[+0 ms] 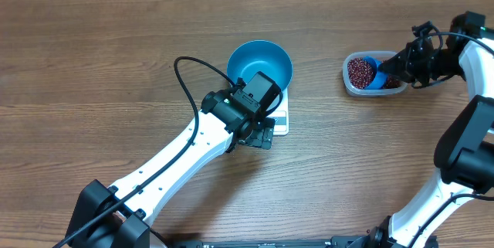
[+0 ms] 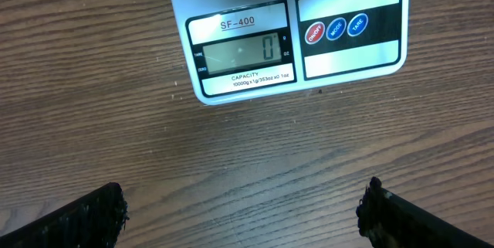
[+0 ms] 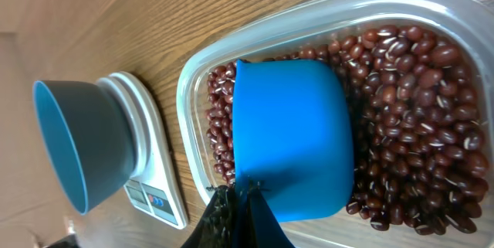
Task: Scoop item into bowl and weigh 150g on scale
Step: 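Lift the blue scoop full of beans out of the tub with right gripper, then carry the loaded scoop with the right gripper over the teal bowl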
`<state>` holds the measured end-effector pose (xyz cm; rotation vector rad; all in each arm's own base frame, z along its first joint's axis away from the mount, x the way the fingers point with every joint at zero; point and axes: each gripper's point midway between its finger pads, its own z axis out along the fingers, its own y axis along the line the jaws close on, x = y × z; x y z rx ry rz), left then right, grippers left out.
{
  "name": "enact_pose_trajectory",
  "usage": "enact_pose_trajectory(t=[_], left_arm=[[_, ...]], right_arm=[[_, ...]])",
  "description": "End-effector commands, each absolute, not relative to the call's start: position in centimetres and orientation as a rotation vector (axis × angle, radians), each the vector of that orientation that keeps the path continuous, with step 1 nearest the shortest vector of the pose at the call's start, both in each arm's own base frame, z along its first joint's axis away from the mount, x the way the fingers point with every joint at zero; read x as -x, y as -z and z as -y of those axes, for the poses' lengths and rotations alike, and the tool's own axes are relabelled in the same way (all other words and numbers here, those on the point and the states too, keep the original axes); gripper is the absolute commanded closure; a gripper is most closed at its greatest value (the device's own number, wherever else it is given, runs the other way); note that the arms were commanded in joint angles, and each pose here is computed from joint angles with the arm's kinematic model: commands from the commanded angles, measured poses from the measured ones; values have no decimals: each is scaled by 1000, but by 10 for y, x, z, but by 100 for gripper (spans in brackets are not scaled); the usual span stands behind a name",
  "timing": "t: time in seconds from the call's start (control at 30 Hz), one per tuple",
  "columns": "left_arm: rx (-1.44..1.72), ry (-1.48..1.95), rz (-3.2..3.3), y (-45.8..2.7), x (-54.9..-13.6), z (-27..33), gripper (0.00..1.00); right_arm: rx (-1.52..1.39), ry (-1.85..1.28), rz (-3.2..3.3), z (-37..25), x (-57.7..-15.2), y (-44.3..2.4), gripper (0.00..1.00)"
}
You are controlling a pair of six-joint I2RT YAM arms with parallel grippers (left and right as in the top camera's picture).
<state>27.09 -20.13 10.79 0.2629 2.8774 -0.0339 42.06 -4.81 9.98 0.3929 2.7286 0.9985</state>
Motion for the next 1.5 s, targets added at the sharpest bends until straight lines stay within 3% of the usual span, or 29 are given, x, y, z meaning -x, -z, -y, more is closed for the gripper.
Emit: enact_pose_trajectory(t=[0.0, 0.53, 1.47], left_arm=[[-225, 46, -2843, -119, -277, 202, 0], [-225, 46, -2843, -119, -277, 202, 0], [-225, 46, -2843, -119, -277, 202, 0]], right_arm=[[-449, -1123, -2701, 49, -413, -92, 96], [-531, -1199, -2572, 85, -407, -104, 96], [-523, -1276, -2501, 93, -407, -142, 96]])
